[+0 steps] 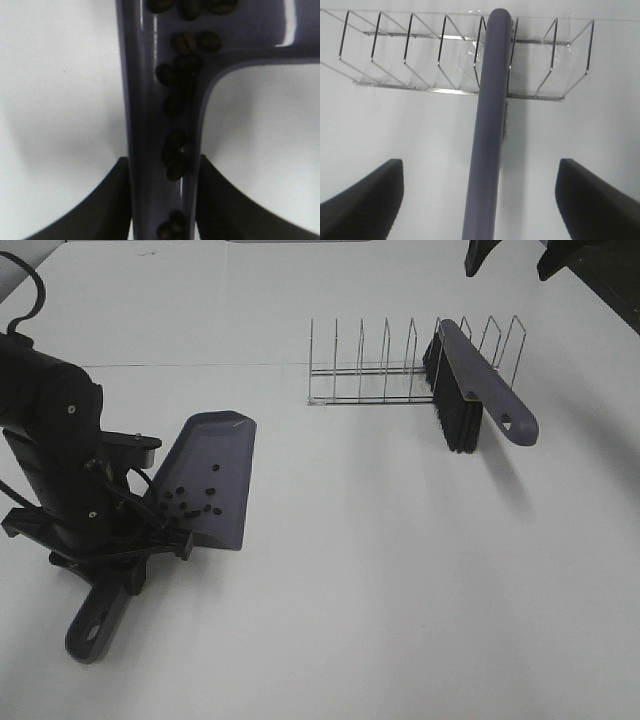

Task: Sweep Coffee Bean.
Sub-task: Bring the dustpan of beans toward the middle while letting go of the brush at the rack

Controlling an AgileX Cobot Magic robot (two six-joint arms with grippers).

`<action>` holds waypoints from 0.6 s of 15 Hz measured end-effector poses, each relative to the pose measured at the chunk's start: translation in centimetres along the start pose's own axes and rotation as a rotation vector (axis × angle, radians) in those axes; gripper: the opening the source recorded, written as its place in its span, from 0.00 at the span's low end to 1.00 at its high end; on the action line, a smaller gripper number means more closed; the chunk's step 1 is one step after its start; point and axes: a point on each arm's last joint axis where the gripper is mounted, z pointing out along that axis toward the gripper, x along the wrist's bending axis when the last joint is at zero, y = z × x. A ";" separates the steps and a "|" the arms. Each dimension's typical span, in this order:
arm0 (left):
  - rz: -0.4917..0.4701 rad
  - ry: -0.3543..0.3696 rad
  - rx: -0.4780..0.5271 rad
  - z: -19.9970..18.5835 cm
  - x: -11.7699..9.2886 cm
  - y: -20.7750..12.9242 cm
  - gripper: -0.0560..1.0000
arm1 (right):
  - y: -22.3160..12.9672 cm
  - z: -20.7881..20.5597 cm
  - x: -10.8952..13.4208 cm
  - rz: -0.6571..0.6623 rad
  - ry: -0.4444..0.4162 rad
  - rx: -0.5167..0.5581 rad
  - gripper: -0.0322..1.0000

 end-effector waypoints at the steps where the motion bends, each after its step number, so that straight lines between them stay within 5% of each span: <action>1: -0.007 -0.004 -0.015 -0.5 0.0 0.0 0.38 | -1.2 -1.1 0.0 0.005 0.005 0.024 0.74; 9: -0.024 -0.051 -0.154 -4.8 -0.6 2.4 0.38 | -12.0 -4.9 -0.3 0.017 0.026 0.247 0.74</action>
